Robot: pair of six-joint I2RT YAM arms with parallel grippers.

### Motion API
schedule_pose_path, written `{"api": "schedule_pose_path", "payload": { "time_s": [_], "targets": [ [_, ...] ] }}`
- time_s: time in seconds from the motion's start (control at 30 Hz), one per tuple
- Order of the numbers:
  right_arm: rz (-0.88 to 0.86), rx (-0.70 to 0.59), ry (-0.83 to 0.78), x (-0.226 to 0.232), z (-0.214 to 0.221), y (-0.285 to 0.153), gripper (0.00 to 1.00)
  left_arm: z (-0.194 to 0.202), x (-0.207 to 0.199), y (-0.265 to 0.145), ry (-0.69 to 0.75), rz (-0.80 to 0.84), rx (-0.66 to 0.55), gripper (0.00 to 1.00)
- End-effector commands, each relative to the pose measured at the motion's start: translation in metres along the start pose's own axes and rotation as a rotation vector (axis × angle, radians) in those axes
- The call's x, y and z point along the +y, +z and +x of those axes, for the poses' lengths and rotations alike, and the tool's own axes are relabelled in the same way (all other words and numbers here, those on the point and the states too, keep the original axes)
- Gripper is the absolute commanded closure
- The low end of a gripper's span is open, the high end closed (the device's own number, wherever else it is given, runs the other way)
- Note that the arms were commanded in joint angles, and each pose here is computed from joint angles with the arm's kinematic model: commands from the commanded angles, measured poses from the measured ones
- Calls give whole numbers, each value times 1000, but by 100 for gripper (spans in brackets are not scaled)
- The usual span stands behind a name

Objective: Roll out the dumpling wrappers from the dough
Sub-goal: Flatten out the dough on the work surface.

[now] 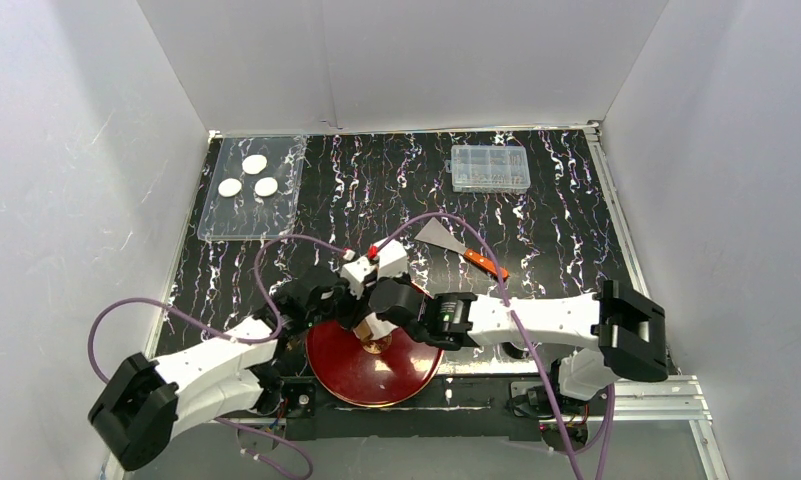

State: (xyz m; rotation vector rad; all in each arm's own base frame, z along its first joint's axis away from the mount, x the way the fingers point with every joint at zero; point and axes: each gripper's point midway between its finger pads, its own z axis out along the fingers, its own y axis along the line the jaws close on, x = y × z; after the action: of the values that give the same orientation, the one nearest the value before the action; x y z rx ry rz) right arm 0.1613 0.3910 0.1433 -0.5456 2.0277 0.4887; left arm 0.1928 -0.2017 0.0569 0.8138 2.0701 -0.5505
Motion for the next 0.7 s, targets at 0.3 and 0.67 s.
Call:
{"api": "schedule_pose_path", "payload": {
  "time_s": [0.3, 0.67],
  "targets": [
    [-262, 168, -82, 32, 46, -59, 99, -138, -30, 41, 207, 140, -361, 100],
    [-333, 353, -74, 69, 109, -54, 99, -36, -5, 28, 117, 6, -130, 100]
  ]
}}
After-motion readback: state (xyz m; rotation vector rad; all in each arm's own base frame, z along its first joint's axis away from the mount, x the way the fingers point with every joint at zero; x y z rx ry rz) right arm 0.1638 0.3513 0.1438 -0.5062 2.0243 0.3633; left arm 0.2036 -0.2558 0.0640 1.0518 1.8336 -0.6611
